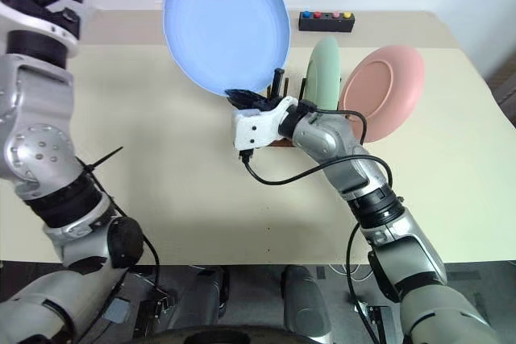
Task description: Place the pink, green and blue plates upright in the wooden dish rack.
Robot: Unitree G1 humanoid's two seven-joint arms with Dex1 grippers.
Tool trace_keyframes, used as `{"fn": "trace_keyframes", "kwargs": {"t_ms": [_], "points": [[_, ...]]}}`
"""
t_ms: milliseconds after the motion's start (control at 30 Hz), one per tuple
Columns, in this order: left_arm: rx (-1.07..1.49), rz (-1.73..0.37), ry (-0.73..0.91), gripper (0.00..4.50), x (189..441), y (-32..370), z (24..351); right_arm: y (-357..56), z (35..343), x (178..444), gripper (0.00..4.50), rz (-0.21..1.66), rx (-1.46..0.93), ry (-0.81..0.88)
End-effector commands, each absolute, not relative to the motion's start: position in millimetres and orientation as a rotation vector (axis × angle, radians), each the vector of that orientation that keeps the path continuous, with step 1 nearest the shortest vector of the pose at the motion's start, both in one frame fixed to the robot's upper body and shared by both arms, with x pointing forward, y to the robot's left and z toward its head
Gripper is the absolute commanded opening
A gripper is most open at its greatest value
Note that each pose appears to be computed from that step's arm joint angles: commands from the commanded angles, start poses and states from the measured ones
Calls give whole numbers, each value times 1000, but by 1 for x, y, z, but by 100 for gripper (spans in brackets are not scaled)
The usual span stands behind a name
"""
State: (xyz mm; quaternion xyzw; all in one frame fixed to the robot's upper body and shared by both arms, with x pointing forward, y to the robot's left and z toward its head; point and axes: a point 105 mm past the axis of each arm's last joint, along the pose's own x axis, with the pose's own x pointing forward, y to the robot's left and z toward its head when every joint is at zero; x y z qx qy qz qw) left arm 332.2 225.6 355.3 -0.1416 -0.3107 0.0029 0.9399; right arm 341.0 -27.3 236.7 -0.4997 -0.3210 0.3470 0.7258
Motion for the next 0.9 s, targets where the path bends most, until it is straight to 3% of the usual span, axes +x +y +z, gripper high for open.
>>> {"fn": "trace_keyframes", "kwargs": {"t_ms": [33,167,267,433,700,900], "points": [[-203,49,-632,448,329,241,348,-29,285,324,0,761,-878,-841],[-39,19,-500,448,335,245,308,-34,313,307,0,902,-488,-819],[71,-154,-395,448,335,213,271,-45,323,294,0,1006,-171,-750],[143,-440,-295,448,320,160,227,-60,320,283,0,1098,121,-610],[132,-758,-174,448,290,117,187,-82,296,284,0,1089,321,-395],[145,-868,-104,448,276,106,171,-94,291,294,0,1045,419,-312]]}}
